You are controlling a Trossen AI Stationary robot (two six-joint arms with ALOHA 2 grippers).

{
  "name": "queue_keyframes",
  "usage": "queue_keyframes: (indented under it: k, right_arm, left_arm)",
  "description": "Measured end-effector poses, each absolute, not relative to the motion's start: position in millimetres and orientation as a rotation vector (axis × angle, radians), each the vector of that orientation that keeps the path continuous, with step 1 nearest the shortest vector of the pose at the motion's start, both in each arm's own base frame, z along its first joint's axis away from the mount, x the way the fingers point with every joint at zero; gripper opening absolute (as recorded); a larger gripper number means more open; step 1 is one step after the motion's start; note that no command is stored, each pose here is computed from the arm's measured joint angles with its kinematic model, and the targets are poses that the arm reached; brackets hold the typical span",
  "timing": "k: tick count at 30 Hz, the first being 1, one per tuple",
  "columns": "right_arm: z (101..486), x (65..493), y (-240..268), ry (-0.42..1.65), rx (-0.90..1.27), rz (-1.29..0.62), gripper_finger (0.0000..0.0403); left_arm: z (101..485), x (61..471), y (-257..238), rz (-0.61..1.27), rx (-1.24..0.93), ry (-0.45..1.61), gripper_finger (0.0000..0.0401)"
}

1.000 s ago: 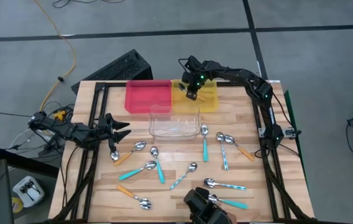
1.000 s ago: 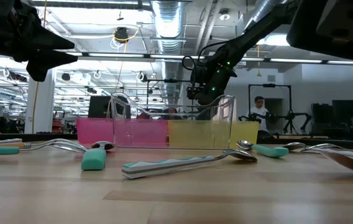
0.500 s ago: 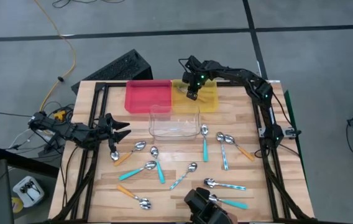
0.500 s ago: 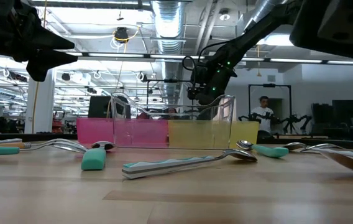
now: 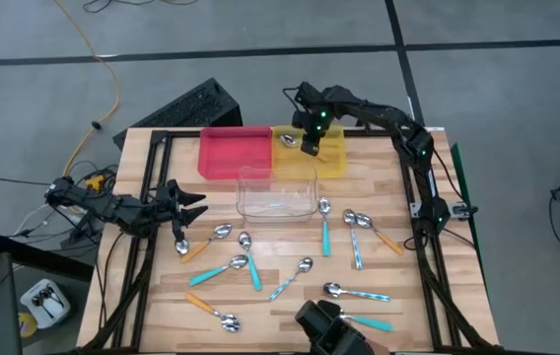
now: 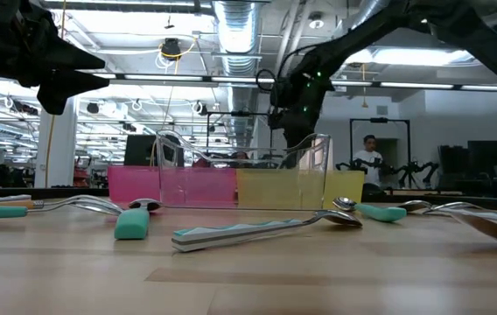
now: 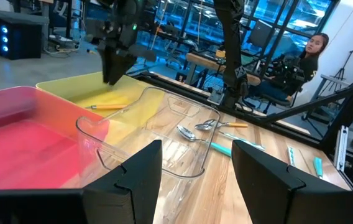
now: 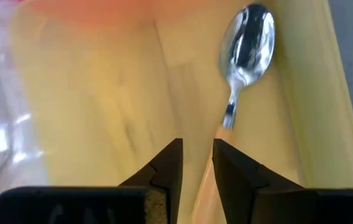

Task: Sort silverware by color (type)
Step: Put the light green spoon into the red bin

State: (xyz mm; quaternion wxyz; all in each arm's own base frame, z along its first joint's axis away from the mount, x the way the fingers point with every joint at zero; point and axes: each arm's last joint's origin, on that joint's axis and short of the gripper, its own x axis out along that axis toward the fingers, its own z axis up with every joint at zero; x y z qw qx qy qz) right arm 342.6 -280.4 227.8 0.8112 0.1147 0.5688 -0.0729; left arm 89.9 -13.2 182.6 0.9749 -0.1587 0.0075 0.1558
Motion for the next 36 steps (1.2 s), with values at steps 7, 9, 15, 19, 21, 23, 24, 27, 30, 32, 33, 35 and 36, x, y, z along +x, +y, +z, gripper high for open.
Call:
queue_keyframes:
  k: [7, 9, 15, 19, 21, 23, 24, 27, 30, 32, 33, 35, 36]
  right_arm:
    - [282, 332, -269, 1.309, 0.279, -0.137, 0.0114]
    - [298, 330, -263, 1.325, 0.281, -0.126, 0.0114]
    - [349, 329, -237, 1.242, 0.252, -0.098, 0.0114]
    - [387, 318, -204, 1.141, 0.17, -0.03, 0.0114]
    - [402, 311, -192, 1.106, 0.155, -0.034, 0.0114]
    - [416, 304, -179, 1.072, 0.155, -0.039, 0.0114]
    - [423, 301, -172, 1.052, 0.153, -0.032, 0.0114]
    - [444, 291, -144, 0.992, 0.136, -0.001, 0.0114]
    - [458, 283, -119, 0.952, 0.122, 0.03, 0.0114]
    - [465, 281, -102, 0.936, 0.118, 0.052, 0.0114]
    - [468, 279, -94, 0.928, 0.118, 0.062, 0.0114]
    - [474, 276, -78, 0.917, 0.119, 0.075, 0.0114]
    - [476, 275, -70, 0.917, 0.114, 0.073, 0.0114]
  left_arm:
    - [183, 90, -13, 0.31, -0.321, 0.016, 0.0181]
    - [183, 90, -14, 0.293, -0.317, 0.02, 0.0181]
    - [183, 90, -14, 0.27, -0.306, 0.026, 0.0181]
    - [182, 90, -14, 0.269, -0.314, 0.026, 0.0181]
    - [182, 90, -15, 0.26, -0.314, 0.029, 0.0181]
    - [182, 91, -15, 0.251, -0.315, 0.032, 0.0181]
    - [182, 91, -15, 0.246, -0.318, 0.036, 0.0181]
    - [180, 93, -17, 0.214, -0.317, 0.065, 0.0181]
    - [177, 96, -18, 0.206, -0.34, 0.103, 0.0181]
    - [173, 98, -19, 0.212, -0.354, 0.141, 0.0181]
    - [171, 99, -20, 0.209, -0.363, 0.164, 0.0181]
    - [167, 102, -22, 0.194, -0.382, 0.21, 0.0181]
    - [166, 103, -23, 0.185, -0.397, 0.234, 0.0181]
